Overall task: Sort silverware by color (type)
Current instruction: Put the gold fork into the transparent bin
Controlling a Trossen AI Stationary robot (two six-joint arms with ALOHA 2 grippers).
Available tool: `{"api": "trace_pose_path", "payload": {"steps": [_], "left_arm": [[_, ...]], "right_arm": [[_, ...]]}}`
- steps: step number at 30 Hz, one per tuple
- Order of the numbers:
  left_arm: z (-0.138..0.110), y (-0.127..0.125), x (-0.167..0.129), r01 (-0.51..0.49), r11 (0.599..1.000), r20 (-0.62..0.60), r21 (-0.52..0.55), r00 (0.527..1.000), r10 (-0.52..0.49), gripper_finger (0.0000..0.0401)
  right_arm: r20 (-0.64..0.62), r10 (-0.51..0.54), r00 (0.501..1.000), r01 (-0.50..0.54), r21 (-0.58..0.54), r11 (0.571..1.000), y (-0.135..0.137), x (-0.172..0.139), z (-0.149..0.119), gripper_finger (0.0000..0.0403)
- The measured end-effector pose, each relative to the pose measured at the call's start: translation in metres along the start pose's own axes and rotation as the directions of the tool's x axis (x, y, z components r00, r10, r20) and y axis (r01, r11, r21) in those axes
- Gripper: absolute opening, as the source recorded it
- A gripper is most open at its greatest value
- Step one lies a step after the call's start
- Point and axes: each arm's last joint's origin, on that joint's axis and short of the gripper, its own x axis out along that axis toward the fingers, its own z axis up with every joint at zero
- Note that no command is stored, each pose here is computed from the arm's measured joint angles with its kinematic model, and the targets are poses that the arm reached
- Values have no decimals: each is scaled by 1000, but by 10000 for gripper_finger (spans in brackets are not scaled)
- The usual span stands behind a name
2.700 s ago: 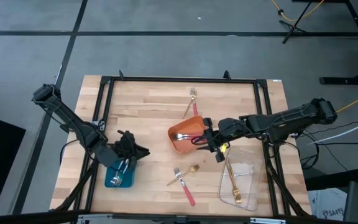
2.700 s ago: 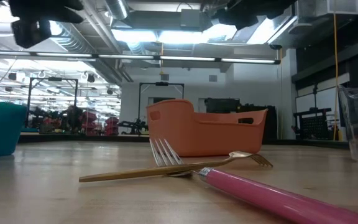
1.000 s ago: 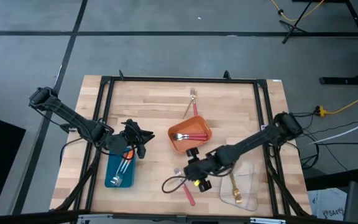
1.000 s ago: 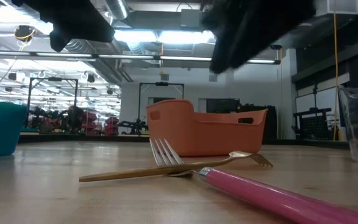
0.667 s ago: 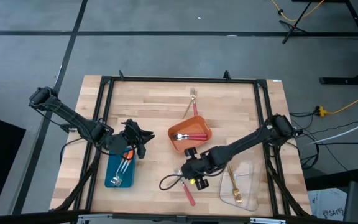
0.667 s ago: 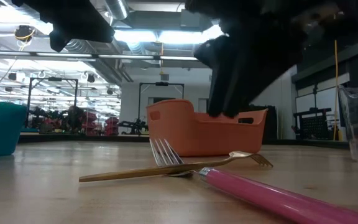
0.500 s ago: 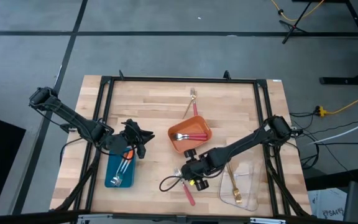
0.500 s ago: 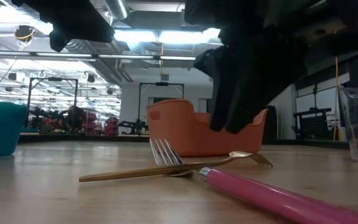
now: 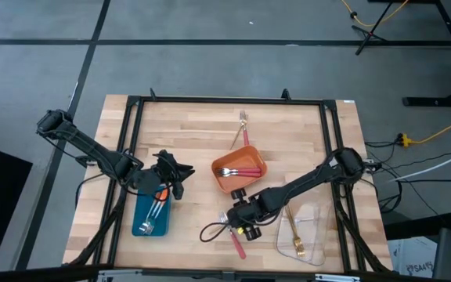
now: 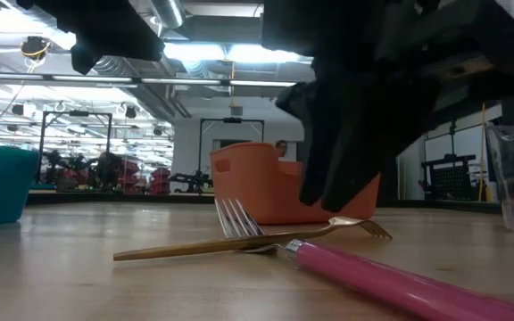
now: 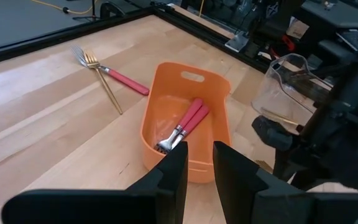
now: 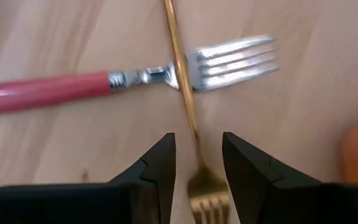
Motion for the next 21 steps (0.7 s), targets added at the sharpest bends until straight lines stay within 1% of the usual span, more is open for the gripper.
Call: {"api": "trace_pose_path", "payload": {"steps": [5, 14, 21], "left_arm": [[0, 0, 0, -3, 1000, -4, 5, 1000, 3, 70], [-1, 1, 0, -4, 1000, -4, 6, 1000, 4, 70], [-1, 1, 0, -5, 1000, -5, 6, 1000, 5, 70]], "right_arm": [[-39, 11, 999, -12, -1, 1000, 1, 15, -5, 124], [-32, 28, 999, -27, 14, 1000, -3, 17, -7, 124], [-21, 67, 998, -66, 50, 997, -6, 21, -11, 120]]}}
